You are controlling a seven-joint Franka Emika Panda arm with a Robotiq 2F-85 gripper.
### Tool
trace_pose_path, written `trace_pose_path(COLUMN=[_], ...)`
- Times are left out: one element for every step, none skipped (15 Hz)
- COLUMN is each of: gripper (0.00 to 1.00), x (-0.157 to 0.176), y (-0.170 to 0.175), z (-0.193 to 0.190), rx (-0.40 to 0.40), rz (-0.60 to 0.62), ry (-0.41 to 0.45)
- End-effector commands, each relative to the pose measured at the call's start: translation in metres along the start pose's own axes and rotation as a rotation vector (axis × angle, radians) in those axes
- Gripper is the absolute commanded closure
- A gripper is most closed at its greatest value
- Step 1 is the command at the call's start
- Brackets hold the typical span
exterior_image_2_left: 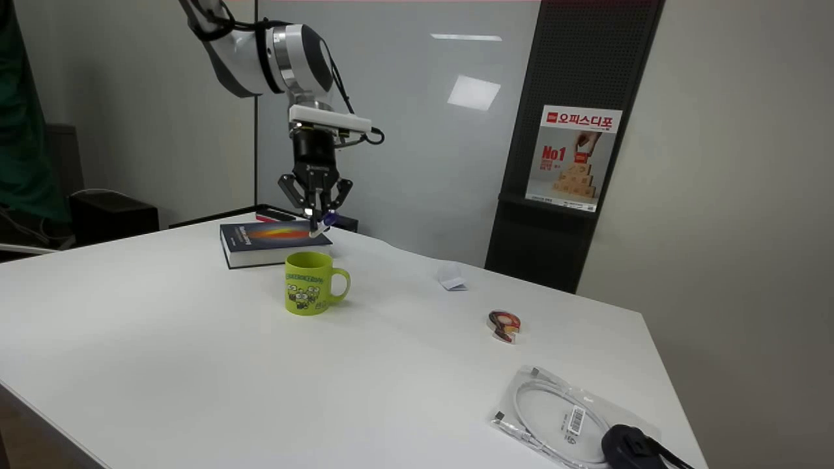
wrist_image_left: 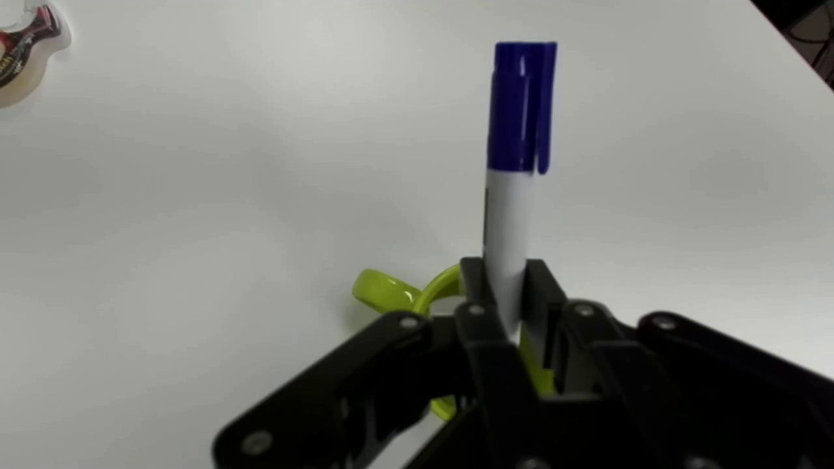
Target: Put the pen in the mug
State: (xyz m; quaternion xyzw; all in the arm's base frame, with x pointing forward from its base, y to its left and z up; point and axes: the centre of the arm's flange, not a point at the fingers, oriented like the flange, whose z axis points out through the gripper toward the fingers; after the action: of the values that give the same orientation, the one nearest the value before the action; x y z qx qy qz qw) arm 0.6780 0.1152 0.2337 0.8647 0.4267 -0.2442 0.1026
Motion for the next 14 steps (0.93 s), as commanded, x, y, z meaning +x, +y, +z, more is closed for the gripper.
trace_pose_path(gripper=[0.96,0.96,0.96,0.96,0.96,0.96,0.96,0.96,0.96,0.96,0.96,0.96,0.96,0.96], x=[-0.018,-0.02,-0.022,-0.023,-0.024,-0.003,0.0,0.003,0.006,0.009,0.011,0.013,0.014,0.016], y=[-0.005,-0.005,-0.005,-0.006,-0.006,-0.005,-0.005,-0.004,-0.005,-0.005,-0.005,-0.005,-0.004,-0.003], z=[-0.004,-0.004,-0.005,-0.004,-0.004,0.018,0.023,0.03,0.037,0.044,0.049,0.054,0.057,0.059], rx=[0.021,0.026,0.03,0.034,0.04,0.036,0.04,0.049,0.058,0.067,0.072,0.076,0.078,0.079], rz=[0.03,0.029,0.026,0.024,0.022,0.009,0.006,0.001,-0.005,-0.01,-0.013,-0.016,-0.017,-0.017], ry=[-0.007,-0.015,-0.027,-0.038,-0.048,-0.062,-0.066,-0.071,-0.075,-0.078,-0.082,-0.085,-0.086,-0.086])
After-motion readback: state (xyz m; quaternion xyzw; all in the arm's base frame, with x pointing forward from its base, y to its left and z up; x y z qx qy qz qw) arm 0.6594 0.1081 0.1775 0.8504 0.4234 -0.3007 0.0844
